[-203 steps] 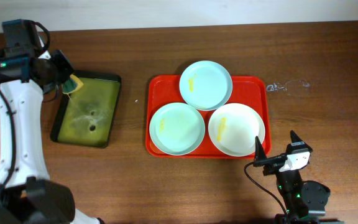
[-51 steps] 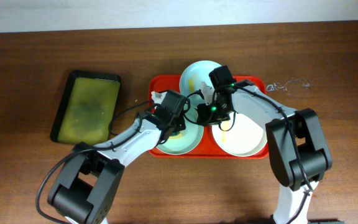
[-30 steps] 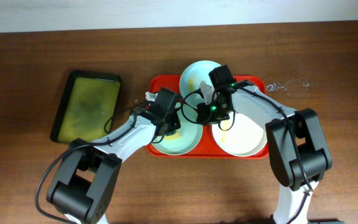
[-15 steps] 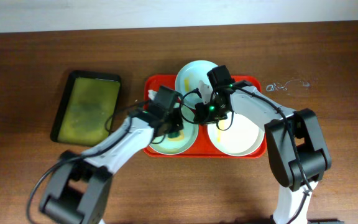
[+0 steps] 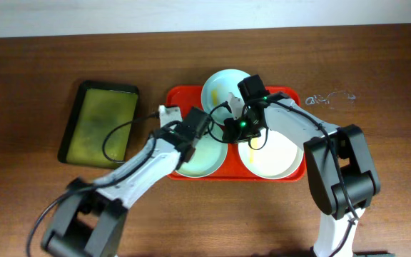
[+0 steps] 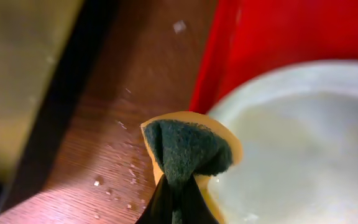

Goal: Clean dirty plates on tray and stack at the side

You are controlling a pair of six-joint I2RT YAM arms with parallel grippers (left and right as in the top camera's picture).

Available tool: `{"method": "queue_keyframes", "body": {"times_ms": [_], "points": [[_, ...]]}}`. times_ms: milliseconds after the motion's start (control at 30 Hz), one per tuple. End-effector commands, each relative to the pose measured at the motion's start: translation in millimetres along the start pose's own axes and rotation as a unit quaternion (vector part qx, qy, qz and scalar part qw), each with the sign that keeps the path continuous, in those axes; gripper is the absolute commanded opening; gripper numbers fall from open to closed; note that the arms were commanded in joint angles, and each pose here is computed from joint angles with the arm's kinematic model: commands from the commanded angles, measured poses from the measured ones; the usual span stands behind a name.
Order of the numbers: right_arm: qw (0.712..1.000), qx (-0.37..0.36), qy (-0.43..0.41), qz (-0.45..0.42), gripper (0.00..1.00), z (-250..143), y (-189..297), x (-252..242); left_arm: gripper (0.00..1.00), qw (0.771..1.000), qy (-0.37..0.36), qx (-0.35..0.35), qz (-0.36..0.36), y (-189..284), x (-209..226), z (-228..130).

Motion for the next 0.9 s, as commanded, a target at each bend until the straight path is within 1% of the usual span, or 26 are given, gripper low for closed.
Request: {"method": "queue_keyframes", "body": {"times_ms": [0,33,67,100,133,167,200,233,267,300,367,400,433,467,533,567,600,633,700,733,767,800,833,867], "points": [[1.0,0.01,-0.002,-0.013,0.13,-4.7,-5.2,-6.3,0.0,0.999,0.034,0.001,-0.03,14.9,14.0,18.4],[1.0,0.01,-0.002,-0.013,0.13,-4.7,-5.2,-6.3,0.0,0.997,0.052,0.016,-0.062,20.0,14.5,23.1],[1.0,0.01,-0.002,-0.013,0.1,-4.8,-5.2,-6.4,0.0,0.992,0.08,0.023,-0.091,28.5,22.4,34.4],[1.0,0.011,0.0,-0.027,0.04,-3.5,-0.8,-7.6,0.0,0.985,0.125,0.022,-0.118,40.2,43.9,53.0],[1.0,0.008,0.004,-0.029,0.04,-0.9,6.8,-4.3,0.0,0.981,0.165,0.018,-0.102,45.8,77.5,65.1],[0.999,0.001,0.011,-0.037,0.04,1.5,15.8,0.9,0.0,0.979,0.184,0.023,-0.083,44.2,97.0,67.2],[0.998,-0.013,0.03,-0.051,0.04,5.9,28.0,13.6,0.0,0.977,0.201,0.047,-0.044,36.8,122.1,62.2],[0.991,-0.039,0.058,-0.11,0.04,12.4,48.9,33.5,0.0,0.974,0.214,0.071,-0.013,31.4,141.2,55.8],[0.983,-0.055,0.065,-0.162,0.04,15.9,63.1,41.5,0.0,0.972,0.223,0.076,-0.003,29.4,149.5,55.0],[0.964,-0.081,0.093,-0.235,0.04,20.3,88.6,59.6,0.0,0.969,0.231,0.081,0.007,27.7,157.1,54.4],[0.929,-0.116,0.116,-0.332,0.04,24.7,126.4,77.0,0.0,0.969,0.229,0.09,0.018,26.3,165.8,51.9],[0.893,-0.156,0.126,-0.404,0.04,31.1,159.4,91.1,0.0,0.975,0.203,0.092,0.017,26.0,167.1,51.6],[0.873,-0.173,0.143,-0.434,0.04,34.3,174.8,100.6,0.0,0.978,0.187,0.093,0.016,26.1,167.2,51.1],[0.848,-0.187,0.175,-0.464,0.04,39.8,189.8,113.8,0.0,0.978,0.184,0.097,0.018,26.4,167.9,49.3],[0.8,-0.215,0.209,-0.519,0.04,52.1,209.1,130.2,0.0,0.978,0.184,0.097,0.018,26.4,167.9,49.3],[0.755,-0.223,0.259,-0.559,0.04,62.8,220.1,146.3,0.0,0.978,0.184,0.097,0.018,26.4,167.9,49.3],[0.733,-0.219,0.291,-0.574,0.04,67.3,224.0,155.0,0.0,0.978,0.183,0.099,0.019,26.4,168.1,48.5],[0.699,-0.206,0.338,-0.596,0.04,72.6,229.6,166.8,0.0,0.978,0.182,0.101,0.02,25.7,168.2,47.0],[0.642,-0.198,0.366,-0.644,0.04,76.7,245.3,187.3,0.0,0.978,0.182,0.103,0.021,23.5,168.4,43.9],[0.618,-0.186,0.383,-0.661,0.04,76.0,249.8,198.0,0.0,0.978,0.181,0.104,0.021,22.7,168.3,43.0],[0.604,-0.174,0.401,-0.667,0.04,75.2,250.2,204.3,0.0,0.978,0.182,0.103,0.021,21.7,168.1,42.4],[0.58,-0.152,0.434,-0.672,0.04,73.7,249.2,214.1,0.0,0.978,0.182,0.102,0.02,20.8,167.8,42.3],[0.569,-0.138,0.453,-0.673,0.04,72.3,247.4,218.6,0.0,0.978,0.182,0.101,0.02,20.7,167.7,42.8],[0.568,-0.139,0.455,-0.671,0.04,71.5,246.5,220.9,0.0,0.978,0.183,0.099,0.019,20.5,167.4,43.6]]}}
Point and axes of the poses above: each gripper's point midway between its finger pads, its own y axis back along the fingers, its own x axis along the line the jaws close on, z = x × y, the point moved 5 cm from there along y, back along the fingers, and after that the axes turned 9 degrees about y, right-handed, at the moved point
